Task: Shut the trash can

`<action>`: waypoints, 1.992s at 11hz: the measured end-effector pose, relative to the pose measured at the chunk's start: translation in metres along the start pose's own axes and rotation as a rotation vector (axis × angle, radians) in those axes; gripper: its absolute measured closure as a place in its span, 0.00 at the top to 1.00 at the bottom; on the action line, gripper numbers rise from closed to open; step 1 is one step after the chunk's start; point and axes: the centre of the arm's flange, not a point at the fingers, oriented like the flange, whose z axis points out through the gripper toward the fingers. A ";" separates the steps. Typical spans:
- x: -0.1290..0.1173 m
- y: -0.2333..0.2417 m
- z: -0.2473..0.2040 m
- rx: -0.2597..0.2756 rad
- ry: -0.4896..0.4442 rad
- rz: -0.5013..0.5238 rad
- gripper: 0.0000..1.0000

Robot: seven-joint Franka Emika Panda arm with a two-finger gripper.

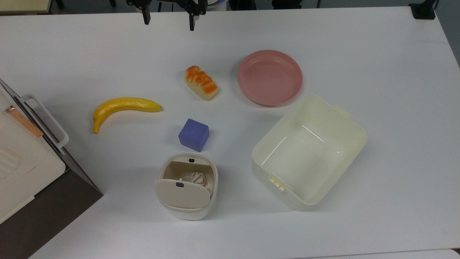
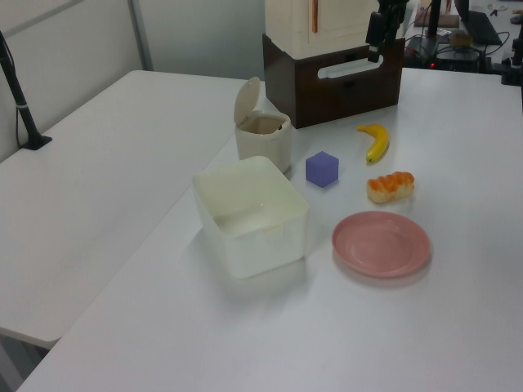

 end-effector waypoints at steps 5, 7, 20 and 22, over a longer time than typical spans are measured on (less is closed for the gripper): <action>0.000 0.000 0.000 0.002 0.000 0.000 1.00; -0.002 0.001 0.002 0.001 -0.017 0.003 1.00; 0.059 -0.027 0.035 -0.030 0.296 0.198 0.01; 0.088 -0.039 0.067 -0.097 0.421 0.401 0.01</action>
